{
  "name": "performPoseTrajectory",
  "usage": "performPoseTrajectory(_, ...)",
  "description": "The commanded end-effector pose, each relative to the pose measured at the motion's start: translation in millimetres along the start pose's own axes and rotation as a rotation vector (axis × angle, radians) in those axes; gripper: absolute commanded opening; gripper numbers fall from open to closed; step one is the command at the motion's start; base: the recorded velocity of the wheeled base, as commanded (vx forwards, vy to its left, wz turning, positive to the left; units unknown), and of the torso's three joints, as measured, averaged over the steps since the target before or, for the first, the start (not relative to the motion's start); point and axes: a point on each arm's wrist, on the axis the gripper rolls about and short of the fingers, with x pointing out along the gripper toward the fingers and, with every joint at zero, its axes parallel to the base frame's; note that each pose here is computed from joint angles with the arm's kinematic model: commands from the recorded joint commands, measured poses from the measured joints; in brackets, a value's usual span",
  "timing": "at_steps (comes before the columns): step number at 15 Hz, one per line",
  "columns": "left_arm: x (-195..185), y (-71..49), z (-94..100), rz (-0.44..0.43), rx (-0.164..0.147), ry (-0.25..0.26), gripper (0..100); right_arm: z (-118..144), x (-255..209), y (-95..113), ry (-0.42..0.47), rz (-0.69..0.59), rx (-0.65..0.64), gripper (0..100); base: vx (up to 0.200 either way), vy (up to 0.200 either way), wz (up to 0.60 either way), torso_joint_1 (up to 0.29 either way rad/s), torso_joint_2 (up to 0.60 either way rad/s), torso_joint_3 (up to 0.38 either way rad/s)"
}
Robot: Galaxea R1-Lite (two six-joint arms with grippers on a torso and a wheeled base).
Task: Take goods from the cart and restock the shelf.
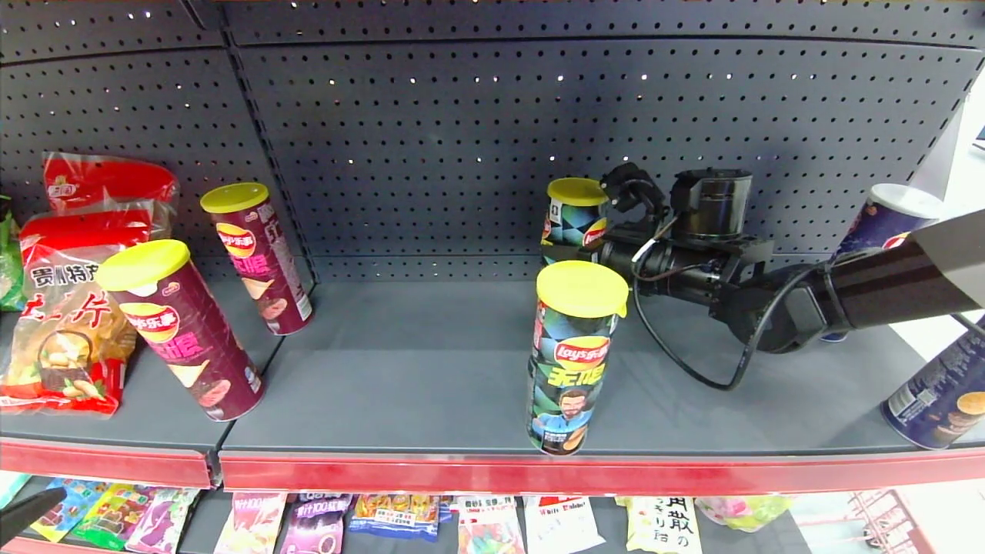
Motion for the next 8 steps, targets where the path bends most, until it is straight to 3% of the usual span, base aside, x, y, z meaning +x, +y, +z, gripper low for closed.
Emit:
performPoseTrajectory(1, 0.7, -0.1, -0.2, 0.001, 0.001, 0.005, 100, 2.9, -0.1, 0.9, -0.009, 0.003, 0.004, 0, 0.000, 0.000, 0.00, 0.000, 0.00, 0.000)
performPoseTrajectory(5, 1.4, -0.3, -0.6, -0.001, 0.003, 0.011, 100, -2.4, 1.8, 0.7, 0.006, 0.002, 0.006, 0, 0.000, 0.000, 0.00, 0.000, 0.00, 0.000)
performPoseTrajectory(6, 1.2, -0.3, -0.6, -0.001, 0.002, 0.009, 100, -3.7, 1.5, 0.9, 0.010, 0.003, 0.007, 100, 0.000, 0.000, 0.00, 0.000, 0.00, 0.000)
performPoseTrajectory(8, 1.3, -0.3, -1.2, -0.001, 0.003, 0.012, 100, -5.0, 1.3, 1.1, 0.015, 0.003, 0.009, 100, 0.000, 0.000, 0.00, 0.000, 0.00, 0.000)
